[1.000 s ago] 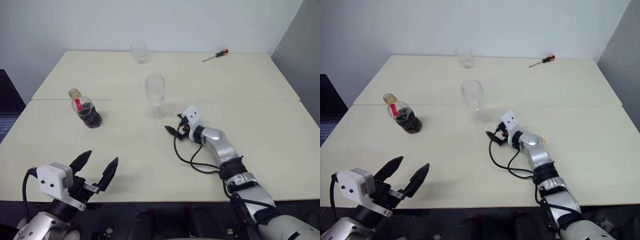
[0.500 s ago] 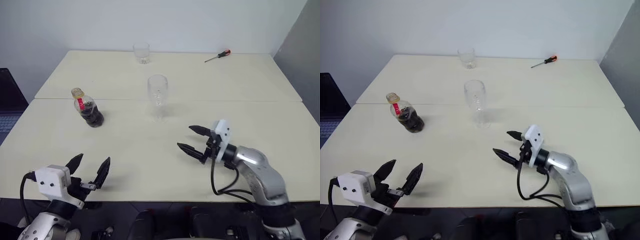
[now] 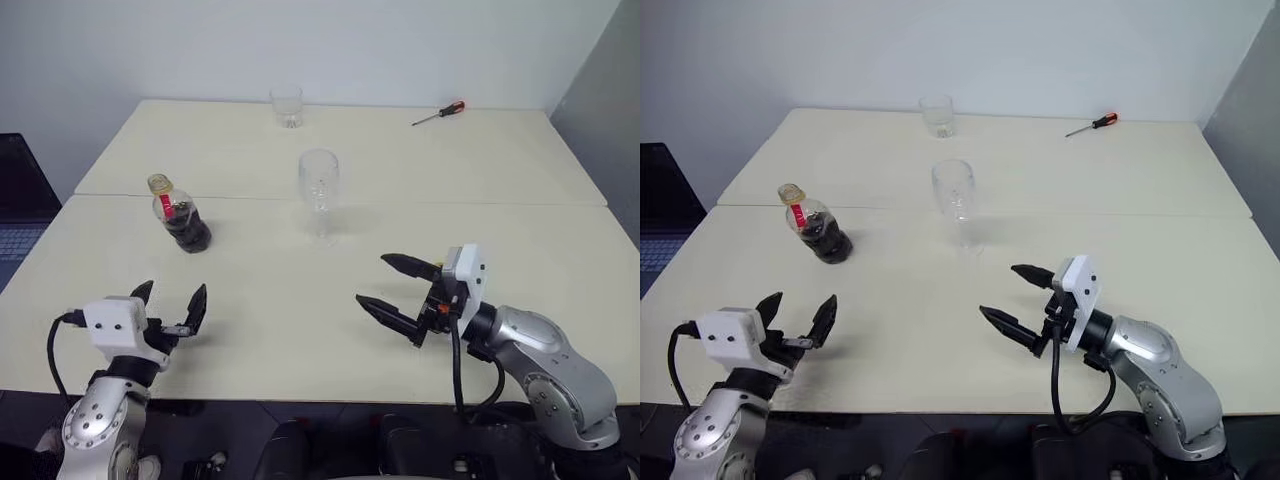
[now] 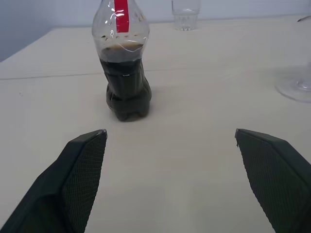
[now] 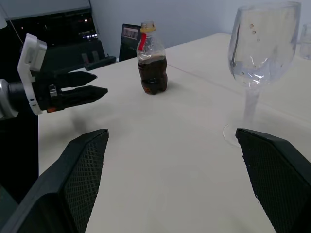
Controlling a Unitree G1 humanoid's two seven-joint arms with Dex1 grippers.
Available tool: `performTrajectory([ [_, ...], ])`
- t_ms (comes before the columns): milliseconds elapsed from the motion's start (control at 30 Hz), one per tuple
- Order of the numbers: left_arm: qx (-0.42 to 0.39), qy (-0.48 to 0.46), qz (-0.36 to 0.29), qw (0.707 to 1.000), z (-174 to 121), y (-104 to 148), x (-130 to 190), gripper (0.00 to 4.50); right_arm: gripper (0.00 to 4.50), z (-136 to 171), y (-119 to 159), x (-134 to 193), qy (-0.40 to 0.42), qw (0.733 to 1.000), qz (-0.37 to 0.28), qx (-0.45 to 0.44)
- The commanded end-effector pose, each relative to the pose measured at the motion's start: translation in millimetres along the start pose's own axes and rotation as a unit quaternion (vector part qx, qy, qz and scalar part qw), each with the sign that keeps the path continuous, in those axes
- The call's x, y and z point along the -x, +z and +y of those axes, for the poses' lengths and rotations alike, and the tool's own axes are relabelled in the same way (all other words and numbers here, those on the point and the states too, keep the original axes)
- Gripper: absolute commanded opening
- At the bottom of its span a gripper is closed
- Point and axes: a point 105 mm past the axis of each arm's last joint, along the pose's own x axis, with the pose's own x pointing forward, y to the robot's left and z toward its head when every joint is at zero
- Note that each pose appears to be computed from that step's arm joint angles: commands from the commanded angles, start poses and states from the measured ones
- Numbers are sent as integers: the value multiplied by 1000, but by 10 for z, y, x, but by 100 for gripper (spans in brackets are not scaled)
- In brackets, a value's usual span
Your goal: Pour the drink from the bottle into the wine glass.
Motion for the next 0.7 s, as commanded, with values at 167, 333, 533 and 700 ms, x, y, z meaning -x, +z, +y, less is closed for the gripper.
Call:
performTrajectory([
  [167,-22,12,-49,998,51,240,-353,450,447,50,197,14,-2,999,-24,20],
  [333,-24,11,-51,998,74,258,-470,450,447,44,264,-19,-3,999,-33,21],
  [533,-26,13,-53,998,147,273,-582,450,447,70,332,-33,6,999,-47,14],
  [700,-29,14,-52,998,205,260,-668,450,447,58,357,-70,8,998,-53,11],
])
